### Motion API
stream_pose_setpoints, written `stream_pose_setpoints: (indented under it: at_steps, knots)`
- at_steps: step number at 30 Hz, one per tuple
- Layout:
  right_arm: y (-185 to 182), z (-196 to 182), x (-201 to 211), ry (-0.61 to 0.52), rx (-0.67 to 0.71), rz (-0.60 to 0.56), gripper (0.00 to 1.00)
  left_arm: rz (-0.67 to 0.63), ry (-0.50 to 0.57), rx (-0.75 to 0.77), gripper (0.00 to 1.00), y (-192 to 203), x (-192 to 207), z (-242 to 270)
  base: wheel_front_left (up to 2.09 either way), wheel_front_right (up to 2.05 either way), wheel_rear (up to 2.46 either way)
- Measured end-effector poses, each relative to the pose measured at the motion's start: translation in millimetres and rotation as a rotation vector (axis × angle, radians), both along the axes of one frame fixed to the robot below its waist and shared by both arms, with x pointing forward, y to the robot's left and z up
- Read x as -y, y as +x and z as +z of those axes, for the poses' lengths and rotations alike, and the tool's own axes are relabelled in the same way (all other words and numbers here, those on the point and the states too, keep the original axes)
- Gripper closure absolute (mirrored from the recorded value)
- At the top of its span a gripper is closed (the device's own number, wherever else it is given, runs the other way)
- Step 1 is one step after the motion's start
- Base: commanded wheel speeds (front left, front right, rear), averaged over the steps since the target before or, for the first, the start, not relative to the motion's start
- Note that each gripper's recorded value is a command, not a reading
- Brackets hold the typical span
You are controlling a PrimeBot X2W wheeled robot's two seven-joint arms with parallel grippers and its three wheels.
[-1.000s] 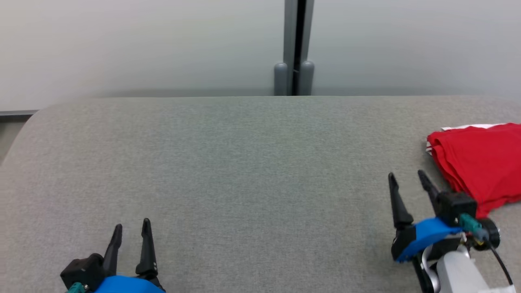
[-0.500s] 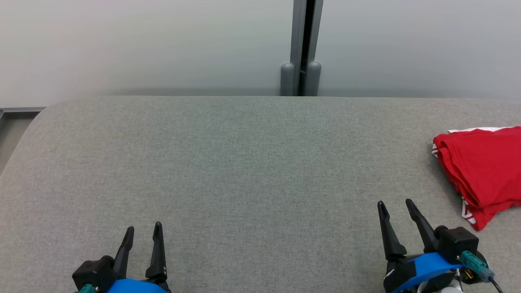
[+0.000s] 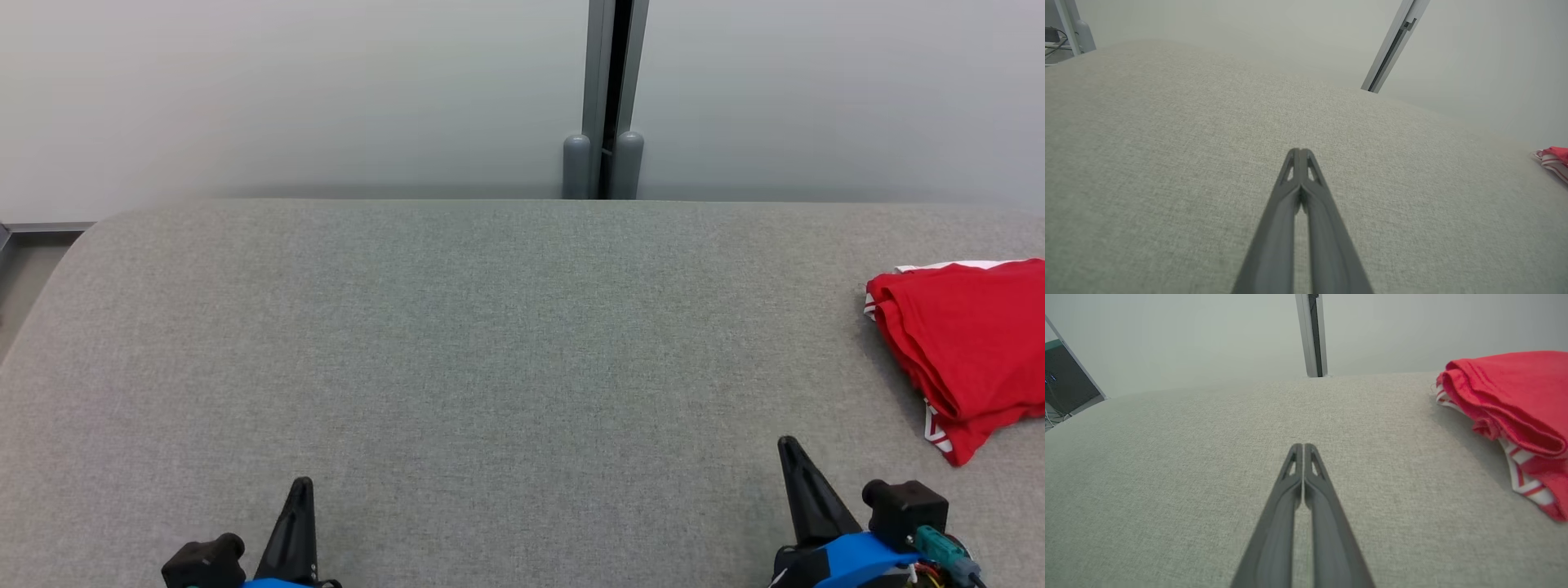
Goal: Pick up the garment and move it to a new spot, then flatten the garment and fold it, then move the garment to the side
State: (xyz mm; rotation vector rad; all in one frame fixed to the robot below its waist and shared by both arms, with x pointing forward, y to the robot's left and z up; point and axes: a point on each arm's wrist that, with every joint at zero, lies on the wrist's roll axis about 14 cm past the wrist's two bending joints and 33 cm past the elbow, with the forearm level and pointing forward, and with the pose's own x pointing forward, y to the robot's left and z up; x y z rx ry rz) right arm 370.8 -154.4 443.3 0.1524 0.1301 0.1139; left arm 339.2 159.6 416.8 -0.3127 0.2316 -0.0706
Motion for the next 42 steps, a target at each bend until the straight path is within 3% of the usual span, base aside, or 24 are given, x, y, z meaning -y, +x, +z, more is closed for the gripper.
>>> stream_pose_setpoints:
  at_steps: [42]
  knots:
    - [6, 13, 30, 0.647, -0.062, -0.212, 1.0, 0.216, -0.566, -0.037, 1.0, 22, -23, 22, 0.0, 0.0, 0.0]
